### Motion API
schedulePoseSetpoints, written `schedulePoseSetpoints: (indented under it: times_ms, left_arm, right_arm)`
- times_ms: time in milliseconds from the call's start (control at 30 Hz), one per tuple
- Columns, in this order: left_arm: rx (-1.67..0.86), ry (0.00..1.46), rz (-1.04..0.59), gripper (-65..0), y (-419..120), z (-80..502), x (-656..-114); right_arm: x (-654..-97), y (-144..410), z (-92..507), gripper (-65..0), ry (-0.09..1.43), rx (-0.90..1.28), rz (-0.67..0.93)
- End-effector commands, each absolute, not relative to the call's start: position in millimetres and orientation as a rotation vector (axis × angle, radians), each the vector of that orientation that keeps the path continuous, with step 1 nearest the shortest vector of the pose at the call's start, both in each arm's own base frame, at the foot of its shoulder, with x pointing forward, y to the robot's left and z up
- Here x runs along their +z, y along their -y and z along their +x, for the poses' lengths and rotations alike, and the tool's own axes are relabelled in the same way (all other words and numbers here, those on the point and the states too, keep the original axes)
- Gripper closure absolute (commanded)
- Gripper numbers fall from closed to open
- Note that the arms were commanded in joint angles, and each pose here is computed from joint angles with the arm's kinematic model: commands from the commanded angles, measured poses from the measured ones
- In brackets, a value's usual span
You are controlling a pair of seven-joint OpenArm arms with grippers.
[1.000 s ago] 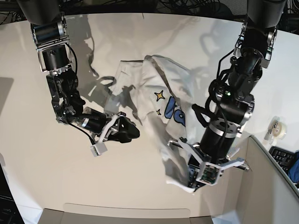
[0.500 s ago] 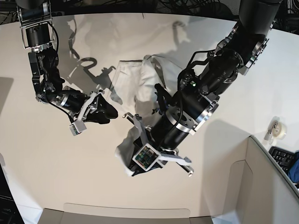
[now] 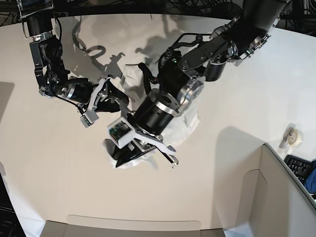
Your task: Layout the t-shirt on the table in an organized manner, then fold the t-shirt properly
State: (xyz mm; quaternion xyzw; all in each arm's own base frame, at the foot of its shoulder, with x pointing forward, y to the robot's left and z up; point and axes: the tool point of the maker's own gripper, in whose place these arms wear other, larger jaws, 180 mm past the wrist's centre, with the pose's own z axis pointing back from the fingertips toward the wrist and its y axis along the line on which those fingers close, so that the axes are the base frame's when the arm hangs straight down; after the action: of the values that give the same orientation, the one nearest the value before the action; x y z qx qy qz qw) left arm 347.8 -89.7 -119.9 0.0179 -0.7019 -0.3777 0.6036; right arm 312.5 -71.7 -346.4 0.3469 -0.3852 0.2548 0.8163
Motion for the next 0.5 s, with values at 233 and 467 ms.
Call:
schedulePoseSetpoints:
  times_ms: [233,467]
  left_arm:
    - [-0.817,1.902,0.228,0.0,118.1,321.0,-51.8]
    - [-0.783,1.899,0.335,0.0,110.5,324.9,-50.9]
  right_arm:
    - [-338.6,97.8,316.3,-24.4,0.84,0.555,0.689]
    - [-339.3,134.3,317.7,-24.4,0.816,0.577,0.598]
